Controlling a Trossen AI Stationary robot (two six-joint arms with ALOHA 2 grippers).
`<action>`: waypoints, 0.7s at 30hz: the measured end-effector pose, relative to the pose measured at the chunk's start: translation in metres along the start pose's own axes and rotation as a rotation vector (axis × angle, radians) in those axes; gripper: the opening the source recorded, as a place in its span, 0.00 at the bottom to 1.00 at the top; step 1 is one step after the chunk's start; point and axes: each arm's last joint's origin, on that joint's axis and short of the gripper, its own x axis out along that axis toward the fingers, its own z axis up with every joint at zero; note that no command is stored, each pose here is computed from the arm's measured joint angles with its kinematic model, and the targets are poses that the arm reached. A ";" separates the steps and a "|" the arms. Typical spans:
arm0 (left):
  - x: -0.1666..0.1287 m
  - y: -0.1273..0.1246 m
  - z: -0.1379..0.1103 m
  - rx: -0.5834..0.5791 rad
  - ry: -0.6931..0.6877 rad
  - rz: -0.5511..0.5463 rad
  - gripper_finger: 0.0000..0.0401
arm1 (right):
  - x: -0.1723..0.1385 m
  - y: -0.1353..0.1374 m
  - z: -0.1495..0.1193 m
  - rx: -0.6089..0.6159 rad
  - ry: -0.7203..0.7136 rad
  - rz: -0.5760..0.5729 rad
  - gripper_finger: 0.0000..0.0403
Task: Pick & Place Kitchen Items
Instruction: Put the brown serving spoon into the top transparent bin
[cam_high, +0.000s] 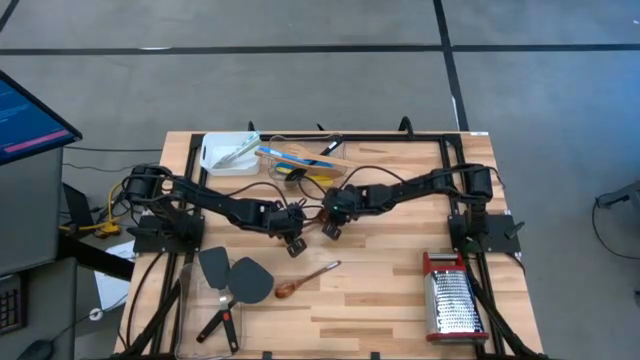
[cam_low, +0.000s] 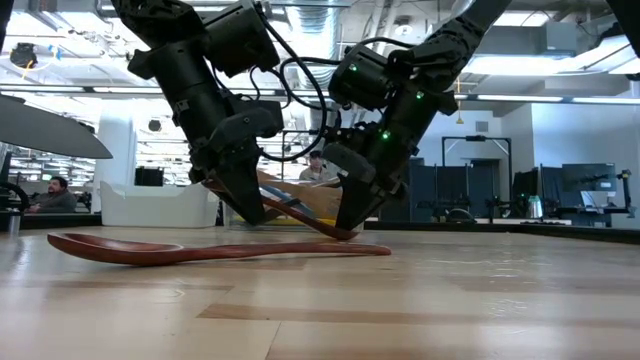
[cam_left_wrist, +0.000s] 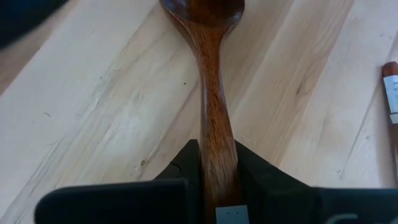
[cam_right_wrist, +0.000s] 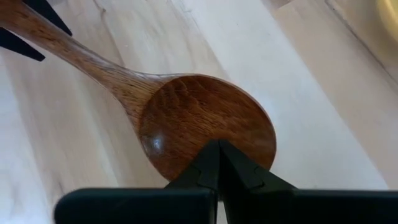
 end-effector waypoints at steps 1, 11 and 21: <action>0.000 0.000 0.000 0.001 0.001 -0.001 0.09 | 0.000 0.000 0.001 0.000 0.012 0.015 0.00; 0.000 -0.001 0.001 0.003 -0.009 -0.008 0.08 | -0.025 0.007 0.030 -0.160 0.150 0.061 0.00; 0.000 0.000 0.001 0.008 -0.010 -0.001 0.10 | -0.134 -0.008 0.053 -0.279 0.095 0.067 0.00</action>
